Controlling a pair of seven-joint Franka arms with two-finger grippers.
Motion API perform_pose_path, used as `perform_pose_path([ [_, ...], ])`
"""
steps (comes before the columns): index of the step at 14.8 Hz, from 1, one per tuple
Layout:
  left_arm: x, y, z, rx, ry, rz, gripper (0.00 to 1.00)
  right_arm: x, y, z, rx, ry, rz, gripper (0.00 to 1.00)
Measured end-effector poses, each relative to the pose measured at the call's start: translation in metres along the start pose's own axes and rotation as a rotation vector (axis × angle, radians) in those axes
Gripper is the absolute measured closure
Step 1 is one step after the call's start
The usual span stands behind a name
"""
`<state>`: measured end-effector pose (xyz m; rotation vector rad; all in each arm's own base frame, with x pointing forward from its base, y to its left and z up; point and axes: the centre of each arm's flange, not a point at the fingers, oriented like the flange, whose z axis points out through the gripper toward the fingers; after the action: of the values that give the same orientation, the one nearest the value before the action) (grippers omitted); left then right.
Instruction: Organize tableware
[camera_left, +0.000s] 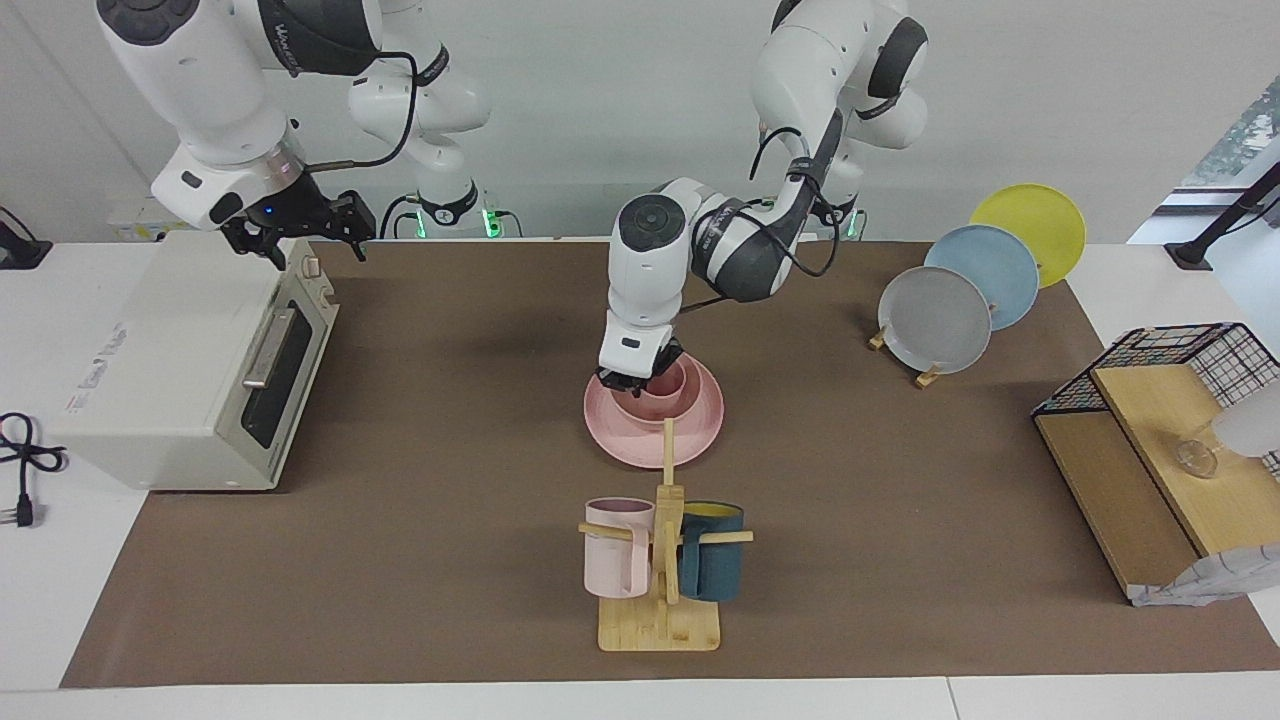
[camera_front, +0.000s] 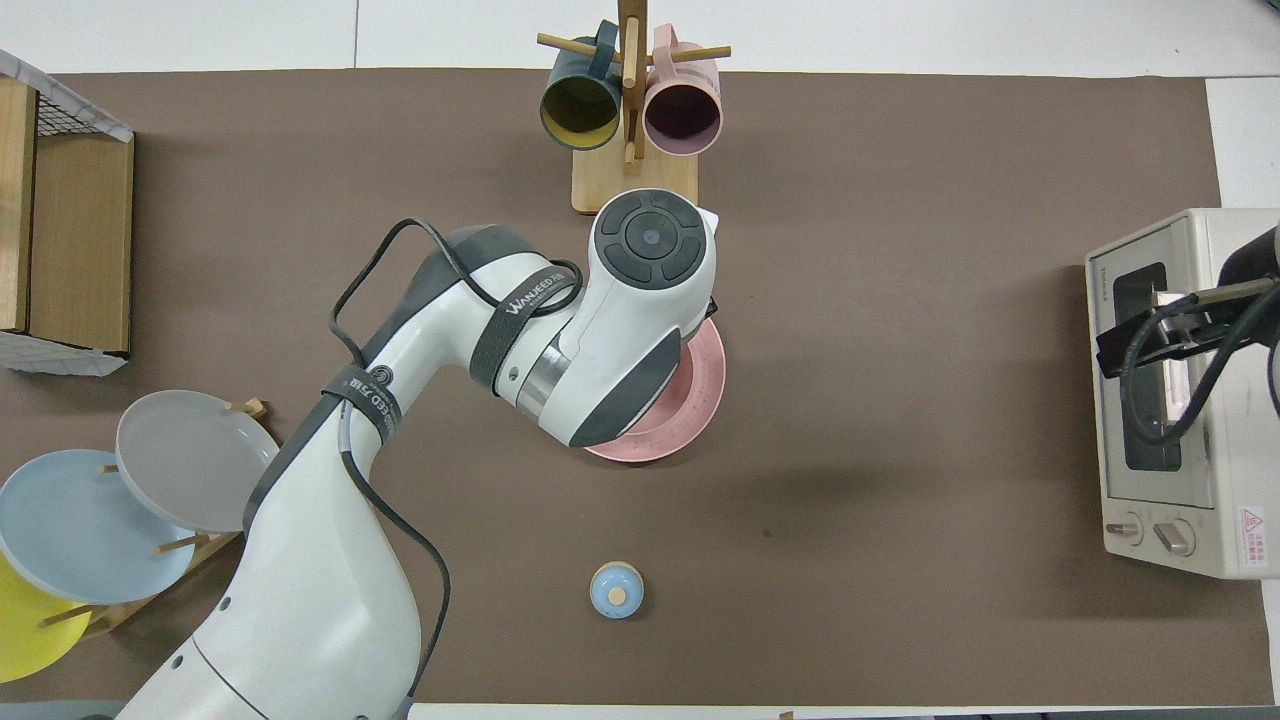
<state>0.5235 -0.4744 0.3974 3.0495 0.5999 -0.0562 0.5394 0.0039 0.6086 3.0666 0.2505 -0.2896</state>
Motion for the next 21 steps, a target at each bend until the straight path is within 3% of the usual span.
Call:
perform_pose_path([
  [5,0.005,-0.005,-0.01,-0.001,0.015,-0.003,0.48,-0.002,0.014,-0.001,0.004,0.004,0.03,0.0],
  [9,0.039,-0.054,-0.09,0.007,0.035,0.016,0.04,-0.003,0.019,-0.001,0.006,0.004,0.039,0.0],
  [10,0.051,-0.074,-0.114,0.011,0.037,0.024,0.0,-0.004,0.021,0.0,0.007,0.003,0.043,0.0],
  [16,0.13,-0.234,-0.223,0.057,0.021,0.178,0.0,-0.006,0.031,0.0,0.01,0.004,0.063,0.0],
  [21,0.167,-0.356,-0.244,0.074,-0.011,0.296,0.0,-0.006,0.034,0.001,0.011,0.003,0.068,0.0],
])
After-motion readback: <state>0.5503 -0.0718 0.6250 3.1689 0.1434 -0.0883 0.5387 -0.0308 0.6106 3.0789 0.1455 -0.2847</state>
